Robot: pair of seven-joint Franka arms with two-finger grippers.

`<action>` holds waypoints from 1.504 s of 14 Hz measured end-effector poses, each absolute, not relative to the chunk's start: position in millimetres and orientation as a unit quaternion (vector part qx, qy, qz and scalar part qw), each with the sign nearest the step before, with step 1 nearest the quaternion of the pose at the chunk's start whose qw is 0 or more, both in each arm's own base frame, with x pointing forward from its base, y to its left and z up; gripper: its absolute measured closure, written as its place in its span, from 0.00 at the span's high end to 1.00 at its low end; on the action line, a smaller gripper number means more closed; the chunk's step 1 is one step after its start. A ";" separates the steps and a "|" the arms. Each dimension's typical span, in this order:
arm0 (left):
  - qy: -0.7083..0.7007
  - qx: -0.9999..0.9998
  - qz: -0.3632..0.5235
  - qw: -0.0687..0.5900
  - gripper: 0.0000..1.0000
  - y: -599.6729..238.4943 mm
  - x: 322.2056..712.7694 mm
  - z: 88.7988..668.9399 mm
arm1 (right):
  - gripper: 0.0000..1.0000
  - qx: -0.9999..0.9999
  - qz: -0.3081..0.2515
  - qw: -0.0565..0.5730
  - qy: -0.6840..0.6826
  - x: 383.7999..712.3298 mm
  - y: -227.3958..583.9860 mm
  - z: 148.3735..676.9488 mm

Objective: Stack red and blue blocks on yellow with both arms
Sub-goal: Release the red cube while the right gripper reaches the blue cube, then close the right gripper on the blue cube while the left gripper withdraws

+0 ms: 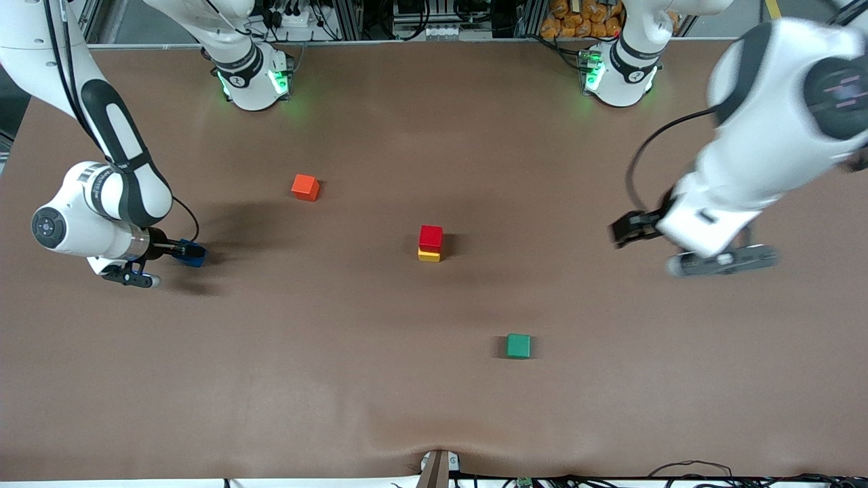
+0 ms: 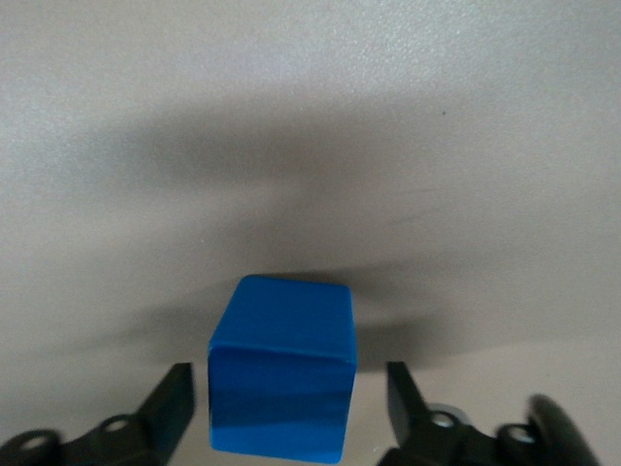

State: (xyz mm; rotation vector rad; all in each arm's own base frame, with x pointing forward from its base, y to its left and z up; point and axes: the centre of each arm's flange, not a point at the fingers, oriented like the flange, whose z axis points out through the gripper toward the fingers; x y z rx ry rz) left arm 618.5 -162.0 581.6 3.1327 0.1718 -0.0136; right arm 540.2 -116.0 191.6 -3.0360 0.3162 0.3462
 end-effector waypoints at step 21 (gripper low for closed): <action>0.098 0.995 -0.030 -0.007 1.00 -17.6 551.7 651.3 | 0.56 -0.984 0.157 0.050 0.067 567.0 -82.3 253.4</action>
